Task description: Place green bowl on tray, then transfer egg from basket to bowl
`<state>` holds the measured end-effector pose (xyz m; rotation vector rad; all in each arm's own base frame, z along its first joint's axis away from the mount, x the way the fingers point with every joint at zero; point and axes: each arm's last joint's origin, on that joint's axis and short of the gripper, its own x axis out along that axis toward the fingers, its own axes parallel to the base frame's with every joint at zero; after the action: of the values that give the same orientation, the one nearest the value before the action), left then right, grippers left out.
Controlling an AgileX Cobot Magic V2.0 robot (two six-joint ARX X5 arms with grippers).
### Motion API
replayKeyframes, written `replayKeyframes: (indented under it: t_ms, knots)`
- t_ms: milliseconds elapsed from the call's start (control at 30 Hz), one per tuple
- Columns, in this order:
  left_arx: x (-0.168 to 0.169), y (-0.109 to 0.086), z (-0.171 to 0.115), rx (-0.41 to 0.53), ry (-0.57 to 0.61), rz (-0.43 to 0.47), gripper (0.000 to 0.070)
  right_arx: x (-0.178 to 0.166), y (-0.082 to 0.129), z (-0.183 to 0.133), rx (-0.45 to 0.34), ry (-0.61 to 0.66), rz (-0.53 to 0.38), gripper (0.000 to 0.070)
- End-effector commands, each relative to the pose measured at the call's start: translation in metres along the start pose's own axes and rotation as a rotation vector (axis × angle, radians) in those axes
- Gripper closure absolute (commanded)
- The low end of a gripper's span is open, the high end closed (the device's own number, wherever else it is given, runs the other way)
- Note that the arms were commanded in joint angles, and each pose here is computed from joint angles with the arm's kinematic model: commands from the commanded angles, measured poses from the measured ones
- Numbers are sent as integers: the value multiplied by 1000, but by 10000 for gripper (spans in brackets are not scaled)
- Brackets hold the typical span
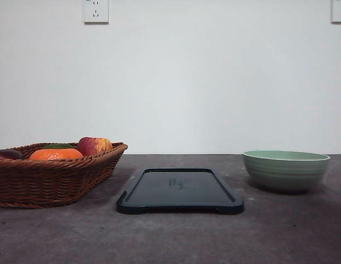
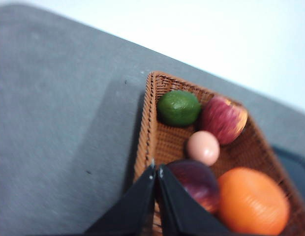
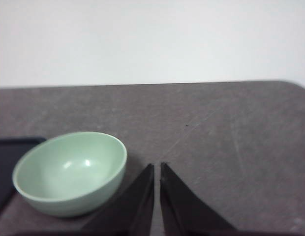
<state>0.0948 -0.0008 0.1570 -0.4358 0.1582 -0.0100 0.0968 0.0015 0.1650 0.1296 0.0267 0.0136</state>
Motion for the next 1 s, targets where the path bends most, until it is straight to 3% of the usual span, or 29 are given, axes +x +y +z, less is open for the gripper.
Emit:
replayKeyframes:
  t_ms: [0, 67, 133, 367, 533, 800, 967]
  knots:
    - [2, 3, -6, -259, 16, 14, 700, 0, 0, 0, 137, -8, 1, 691]
    - [2, 2, -3, -317, -6, 1, 700, 0, 0, 1, 158, -21, 4, 691]
    - [2, 0, 0, -299, -41, -22, 700, 0, 0, 3, 157, -44, 9, 691]
    - [-1, -8, 17, -61, -217, -105, 700, -1, 2, 14, 150, -148, 31, 691]
    - [-6, -13, 29, -39, -280, -133, 700, -3, 3, 23, 151, -205, 45, 693]
    - [-12, -27, 59, 6, -196, -82, 700, -3, 7, 47, 149, -156, 46, 693]
    - [-5, -37, 78, 40, -105, -66, 700, 7, 10, 62, 148, -41, 71, 693]
